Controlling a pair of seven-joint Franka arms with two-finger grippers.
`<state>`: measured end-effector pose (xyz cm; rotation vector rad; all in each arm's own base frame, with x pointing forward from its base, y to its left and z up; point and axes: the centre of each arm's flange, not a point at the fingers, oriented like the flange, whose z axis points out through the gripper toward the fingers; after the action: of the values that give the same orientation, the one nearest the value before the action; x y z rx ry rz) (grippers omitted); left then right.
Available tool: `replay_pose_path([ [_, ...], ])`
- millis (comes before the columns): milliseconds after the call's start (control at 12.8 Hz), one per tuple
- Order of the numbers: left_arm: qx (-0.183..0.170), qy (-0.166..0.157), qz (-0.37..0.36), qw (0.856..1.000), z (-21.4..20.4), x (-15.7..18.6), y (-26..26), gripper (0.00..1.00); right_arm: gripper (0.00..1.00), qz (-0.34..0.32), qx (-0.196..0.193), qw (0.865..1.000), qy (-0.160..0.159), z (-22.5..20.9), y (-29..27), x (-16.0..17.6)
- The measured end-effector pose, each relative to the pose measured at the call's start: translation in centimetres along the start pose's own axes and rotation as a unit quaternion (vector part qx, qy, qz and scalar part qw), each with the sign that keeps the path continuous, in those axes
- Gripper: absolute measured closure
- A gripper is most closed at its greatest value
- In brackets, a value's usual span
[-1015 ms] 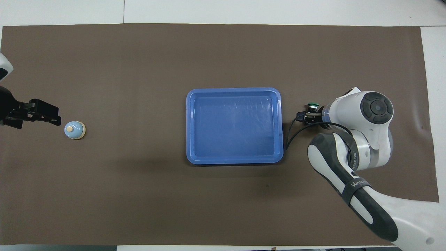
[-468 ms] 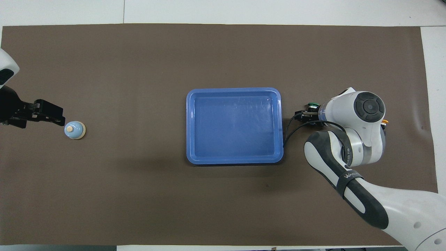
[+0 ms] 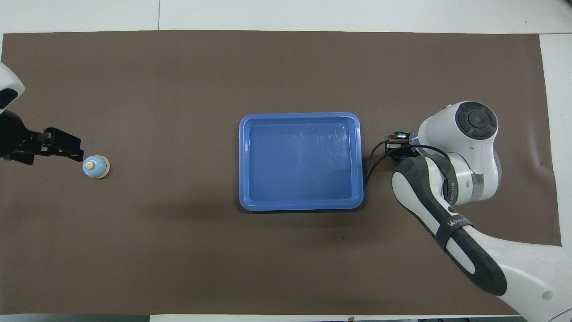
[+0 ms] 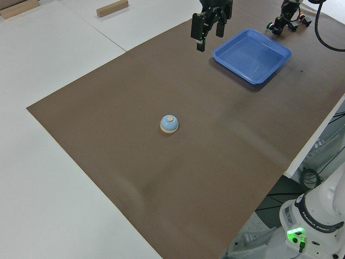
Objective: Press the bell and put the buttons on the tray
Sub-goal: 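Place the green button in the blue tray with the right gripper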
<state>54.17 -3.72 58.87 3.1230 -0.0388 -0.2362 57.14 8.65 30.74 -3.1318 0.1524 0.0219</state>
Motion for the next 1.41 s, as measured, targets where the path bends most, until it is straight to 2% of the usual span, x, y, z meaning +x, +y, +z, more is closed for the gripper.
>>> replay_pose_path([
  [312,0.000,0.000,-0.001,1.000,0.0,0.0,-0.1,0.00,0.59,-0.013,-0.001,1.000,-0.006,-3.9,-1.8,1.3],
  [468,0.000,0.000,-0.001,1.000,0.0,0.0,-0.1,0.00,0.59,-0.038,0.000,0.999,-0.005,-7.1,-5.2,1.6],
  [625,0.000,0.000,-0.001,1.000,0.0,0.0,-0.1,0.00,0.59,-0.052,0.004,0.999,0.000,-8.6,-10.1,0.3],
  [781,0.000,0.000,-0.001,1.000,0.0,0.0,-0.1,0.00,0.59,-0.038,0.003,0.999,-0.002,-8.3,-14.8,-1.9],
  [937,0.000,0.000,-0.001,1.000,0.0,0.0,-0.1,0.00,0.59,-0.032,0.005,0.999,0.003,-6.7,-17.1,-3.3],
  [1171,0.000,0.000,-0.001,1.000,0.0,0.0,-0.1,0.00,0.59,-0.025,0.004,1.000,0.003,-2.8,-16.2,-4.1],
  [1405,0.000,0.000,-0.001,1.000,0.0,0.0,-0.1,0.00,0.59,-0.018,0.000,1.000,-0.004,-1.1,-16.2,-5.2],
])
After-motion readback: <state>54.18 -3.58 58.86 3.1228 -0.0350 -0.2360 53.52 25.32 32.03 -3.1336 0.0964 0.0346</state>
